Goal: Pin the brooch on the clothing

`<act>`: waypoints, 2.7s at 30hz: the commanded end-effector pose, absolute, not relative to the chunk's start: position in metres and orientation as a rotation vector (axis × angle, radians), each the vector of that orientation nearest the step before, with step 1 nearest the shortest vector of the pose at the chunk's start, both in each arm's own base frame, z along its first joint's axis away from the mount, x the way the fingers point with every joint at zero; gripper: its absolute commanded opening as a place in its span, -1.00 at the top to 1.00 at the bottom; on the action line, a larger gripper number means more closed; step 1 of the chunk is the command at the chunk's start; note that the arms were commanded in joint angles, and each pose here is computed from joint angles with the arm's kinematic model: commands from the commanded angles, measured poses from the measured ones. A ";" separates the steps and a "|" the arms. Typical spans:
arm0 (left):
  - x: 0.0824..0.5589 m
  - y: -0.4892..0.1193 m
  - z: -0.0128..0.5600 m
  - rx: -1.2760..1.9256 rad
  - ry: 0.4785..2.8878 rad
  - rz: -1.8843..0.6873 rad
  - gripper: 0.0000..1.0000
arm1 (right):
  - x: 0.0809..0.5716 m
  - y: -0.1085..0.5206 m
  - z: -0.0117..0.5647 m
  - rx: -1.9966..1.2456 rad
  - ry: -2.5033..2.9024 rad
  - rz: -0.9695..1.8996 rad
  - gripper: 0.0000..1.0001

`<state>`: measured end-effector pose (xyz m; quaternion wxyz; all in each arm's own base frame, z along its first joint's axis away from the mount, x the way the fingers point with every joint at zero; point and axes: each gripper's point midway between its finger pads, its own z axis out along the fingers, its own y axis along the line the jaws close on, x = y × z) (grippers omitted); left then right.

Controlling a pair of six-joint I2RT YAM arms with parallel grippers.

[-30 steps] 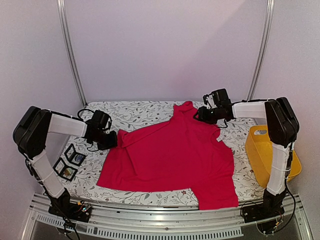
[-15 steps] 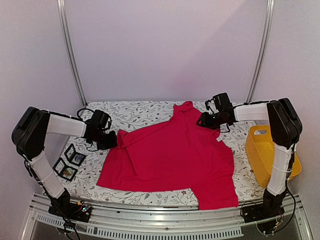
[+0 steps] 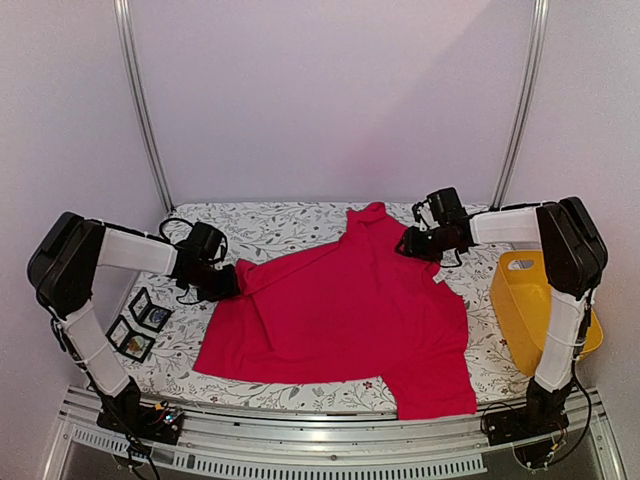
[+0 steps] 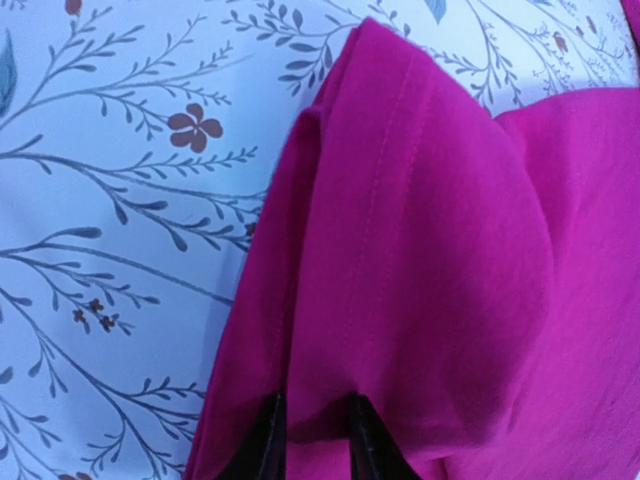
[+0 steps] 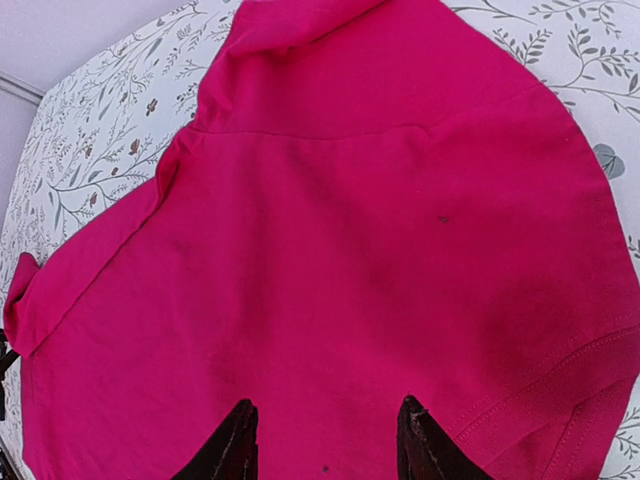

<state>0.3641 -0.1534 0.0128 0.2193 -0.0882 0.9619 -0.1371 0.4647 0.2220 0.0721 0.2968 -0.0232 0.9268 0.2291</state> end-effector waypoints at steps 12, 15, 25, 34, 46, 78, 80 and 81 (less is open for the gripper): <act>0.387 -0.148 0.070 -0.161 2.518 -0.246 1.00 | 0.451 0.221 0.053 -0.070 2.510 0.586 0.06; 0.409 -0.149 0.088 -0.148 2.453 -0.237 1.00 | 0.446 0.220 0.045 -0.065 2.532 0.586 0.06; 0.525 -0.140 0.108 -0.210 2.333 -0.171 1.00 | 0.426 0.199 0.013 -0.009 2.638 0.462 0.06; 0.574 -0.099 0.039 -0.405 2.442 -0.075 1.00 | 0.427 0.195 0.028 -0.023 2.618 0.430 0.06; 0.571 -0.066 0.056 -0.464 2.385 -0.020 -0.16 | 0.493 0.177 0.090 -0.063 2.461 0.323 0.07; 0.433 -0.128 0.011 -0.244 2.580 -0.119 -0.18 | 0.483 0.073 0.013 0.184 2.654 -0.017 1.00; 0.439 -0.130 0.030 -0.232 2.543 -0.131 -0.18 | 0.493 0.081 0.033 0.157 2.624 0.017 0.98; 0.439 -0.131 0.039 -0.229 2.528 -0.141 -0.19 | 0.496 0.084 0.044 0.141 2.607 0.017 0.97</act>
